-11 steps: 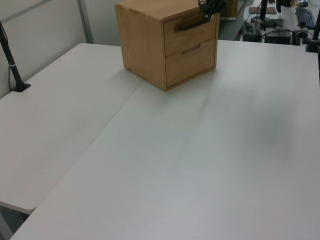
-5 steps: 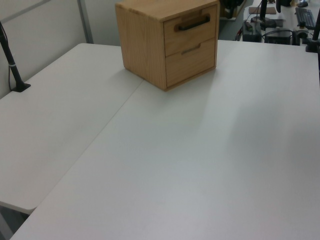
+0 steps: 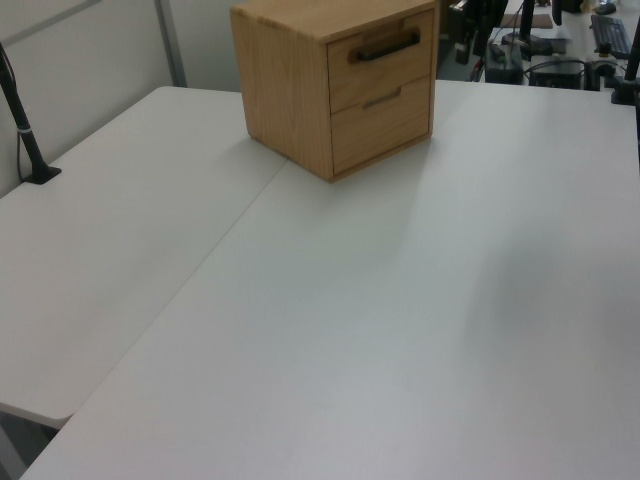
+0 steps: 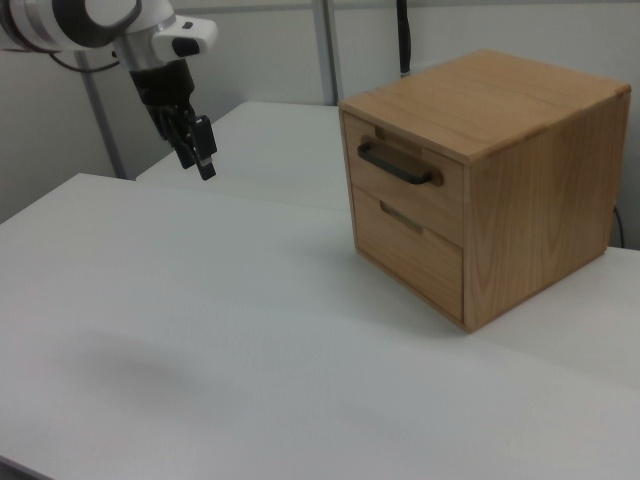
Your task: Close the drawer by sliding it
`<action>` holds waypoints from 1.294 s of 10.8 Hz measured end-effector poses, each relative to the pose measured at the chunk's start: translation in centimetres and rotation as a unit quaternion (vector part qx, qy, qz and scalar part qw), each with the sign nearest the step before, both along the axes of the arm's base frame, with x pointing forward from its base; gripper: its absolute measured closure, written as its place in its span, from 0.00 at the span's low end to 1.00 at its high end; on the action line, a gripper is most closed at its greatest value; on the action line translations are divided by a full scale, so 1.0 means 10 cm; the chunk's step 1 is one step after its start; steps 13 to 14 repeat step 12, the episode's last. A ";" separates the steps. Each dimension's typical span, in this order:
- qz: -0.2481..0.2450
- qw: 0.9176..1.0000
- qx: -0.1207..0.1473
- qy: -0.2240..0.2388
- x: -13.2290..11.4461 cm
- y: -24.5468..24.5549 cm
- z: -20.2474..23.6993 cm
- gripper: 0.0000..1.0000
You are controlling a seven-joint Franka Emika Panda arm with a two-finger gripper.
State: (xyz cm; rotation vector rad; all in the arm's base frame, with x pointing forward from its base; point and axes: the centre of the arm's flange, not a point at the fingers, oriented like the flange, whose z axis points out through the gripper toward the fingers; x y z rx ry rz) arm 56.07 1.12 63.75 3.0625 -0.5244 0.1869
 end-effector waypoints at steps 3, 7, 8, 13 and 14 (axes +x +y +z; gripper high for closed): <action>0.089 0.996 -0.010 0.000 0.01 0.02 -0.04 0.01; 0.121 0.992 -0.014 0.004 0.00 0.00 -0.07 0.00; 0.122 0.992 -0.014 0.005 0.00 0.00 -0.08 0.00; 0.159 0.987 -0.018 0.008 0.00 0.00 -0.09 0.00; 0.159 0.987 -0.018 0.008 0.00 0.00 -0.09 0.00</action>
